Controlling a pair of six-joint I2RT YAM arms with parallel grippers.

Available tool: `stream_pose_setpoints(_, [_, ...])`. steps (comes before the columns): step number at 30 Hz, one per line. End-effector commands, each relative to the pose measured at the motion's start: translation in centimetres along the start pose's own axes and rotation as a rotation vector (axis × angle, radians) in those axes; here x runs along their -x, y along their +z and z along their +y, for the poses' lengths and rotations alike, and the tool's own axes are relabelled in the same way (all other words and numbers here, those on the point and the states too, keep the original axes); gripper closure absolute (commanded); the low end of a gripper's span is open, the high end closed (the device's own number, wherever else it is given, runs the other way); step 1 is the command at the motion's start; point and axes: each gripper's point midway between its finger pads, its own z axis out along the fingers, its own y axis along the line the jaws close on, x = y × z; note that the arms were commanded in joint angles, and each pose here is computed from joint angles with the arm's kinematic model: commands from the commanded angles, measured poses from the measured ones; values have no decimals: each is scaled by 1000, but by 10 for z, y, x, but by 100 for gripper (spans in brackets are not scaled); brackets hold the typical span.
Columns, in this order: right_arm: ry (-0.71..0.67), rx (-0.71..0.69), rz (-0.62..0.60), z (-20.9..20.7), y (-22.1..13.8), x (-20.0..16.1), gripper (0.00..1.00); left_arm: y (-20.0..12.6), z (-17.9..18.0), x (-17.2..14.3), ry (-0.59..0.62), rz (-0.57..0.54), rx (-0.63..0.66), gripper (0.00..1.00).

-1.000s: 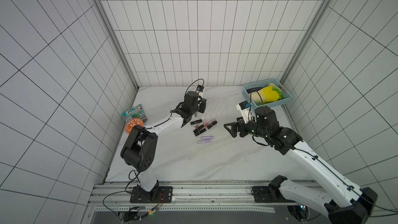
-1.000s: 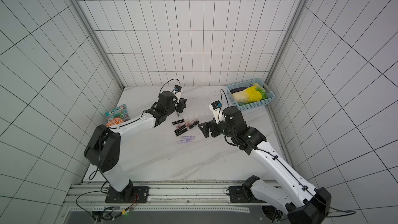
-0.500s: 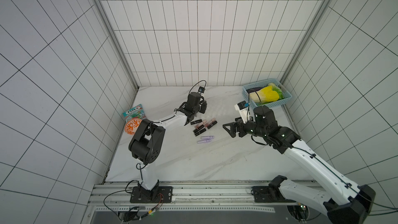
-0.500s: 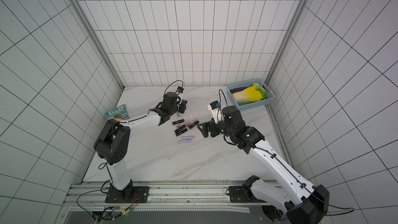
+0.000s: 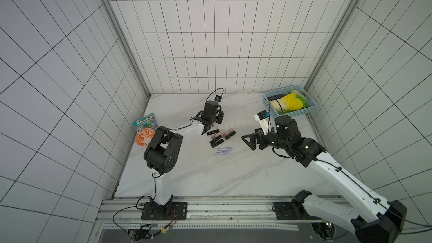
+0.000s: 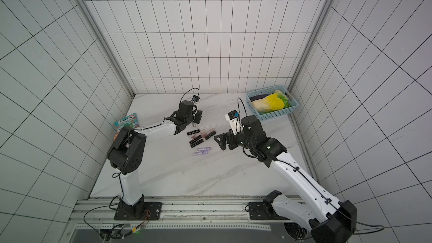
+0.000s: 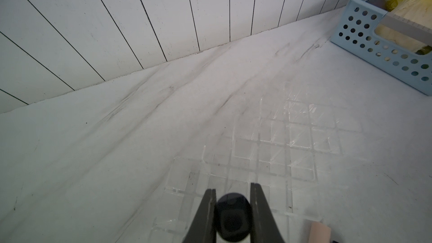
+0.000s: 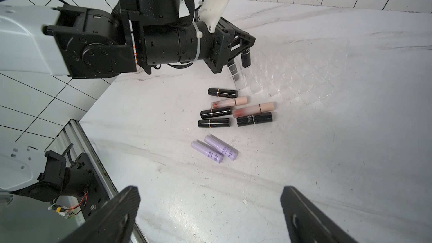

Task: Arrange the lipsticks in the organizer
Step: Place the lipstick in the storage box.

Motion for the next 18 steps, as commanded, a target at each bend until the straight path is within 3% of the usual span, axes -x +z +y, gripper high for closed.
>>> stream_pose_setpoints(1, [-6,3,14,-3,4,-7,1,3,-1,2,-13,7,-11,64])
stream_pose_setpoints(8, [-36,-94,143,-22,18,-17,3,-34,-6,31,-52,-98,-34,29])
stream_pose_setpoints(12, [-69,-128,272,-34,39,-27,6,-80,17,45,-178,-166,42,26])
stream_pose_setpoints(15, [-94,-128,356,-42,63,-37,6,-117,40,35,-371,-168,63,26])
stream_pose_setpoints(18, [-124,-115,405,-46,85,-41,5,-147,48,11,-469,-187,60,26])
